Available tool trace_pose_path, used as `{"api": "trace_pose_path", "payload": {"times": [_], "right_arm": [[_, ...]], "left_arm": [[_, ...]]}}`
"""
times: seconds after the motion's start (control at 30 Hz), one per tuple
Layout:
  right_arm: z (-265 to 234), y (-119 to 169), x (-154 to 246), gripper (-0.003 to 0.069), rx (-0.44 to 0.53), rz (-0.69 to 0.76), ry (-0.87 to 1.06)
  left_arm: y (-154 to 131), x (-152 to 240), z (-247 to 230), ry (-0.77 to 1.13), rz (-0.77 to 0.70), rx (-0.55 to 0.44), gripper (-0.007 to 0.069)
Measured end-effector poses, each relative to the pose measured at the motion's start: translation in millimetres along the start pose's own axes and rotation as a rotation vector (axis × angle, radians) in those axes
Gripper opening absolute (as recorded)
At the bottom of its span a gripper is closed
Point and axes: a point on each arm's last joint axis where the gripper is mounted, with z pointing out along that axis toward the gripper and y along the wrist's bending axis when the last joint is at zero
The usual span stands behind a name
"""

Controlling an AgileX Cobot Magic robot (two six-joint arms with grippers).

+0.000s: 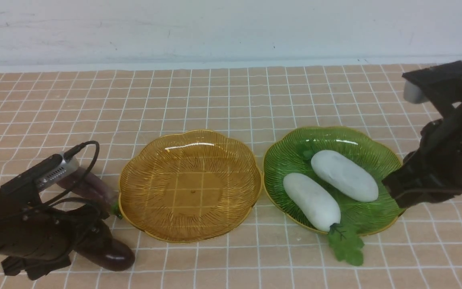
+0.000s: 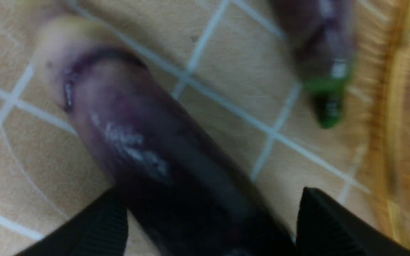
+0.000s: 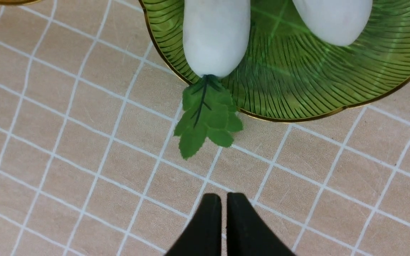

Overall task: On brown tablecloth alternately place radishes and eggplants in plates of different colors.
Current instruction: 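Pick up the eggplant and place it in the yellow plate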

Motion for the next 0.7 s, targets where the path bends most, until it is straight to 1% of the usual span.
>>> {"api": "trace_pose_path", "payload": {"times": [0.07,0.13,0.17,0.23,0.3,0.4,0.5,0.53,0.63,0.7], "right_arm": [[0.0,-0.1,0.0,0.0012,0.001,-0.002,0.000],[0.0,0.0,0.0,0.0012,0.000,-0.002,0.000],[0.0,0.0,0.0,0.0012,0.000,-0.002,0.000],[0.0,0.0,0.0,0.0012,0.000,-0.002,0.000],[0.0,0.0,0.0,0.0012,0.000,-0.002,0.000],[0.0,1.2,0.0,0.0012,-0.014,0.004,-0.001],[0.0,1.9,-0.1,0.0012,-0.021,0.007,-0.001],[0.0,2.0,-0.1,0.0012,-0.022,0.008,-0.001],[0.4,2.4,0.2,0.0012,-0.027,0.011,0.001],[1.2,2.3,0.8,0.0012,-0.027,0.011,0.004]], "left_arm": [[1.8,0.9,6.8,0.021,-0.011,-0.015,0.0561],[1.4,-0.3,8.7,0.021,0.000,-0.018,0.0521],[1.6,0.1,8.7,0.025,0.010,-0.019,0.0488],[-0.3,0.9,6.7,0.058,0.049,-0.018,0.0351],[-6.4,2.7,-2.6,0.139,0.124,-0.011,0.0281],[-35.1,-10.4,-34.8,0.219,0.277,0.069,0.0274],[-59.4,-24.4,-50.2,0.202,0.367,0.136,0.0274],[-71.7,-30.2,-53.0,0.184,0.404,0.164,0.0274],[-107.8,-35.7,-45.5,0.179,0.465,0.220,0.0276],[-133.6,-34.0,-31.0,0.179,0.519,0.249,0.0286]]}}
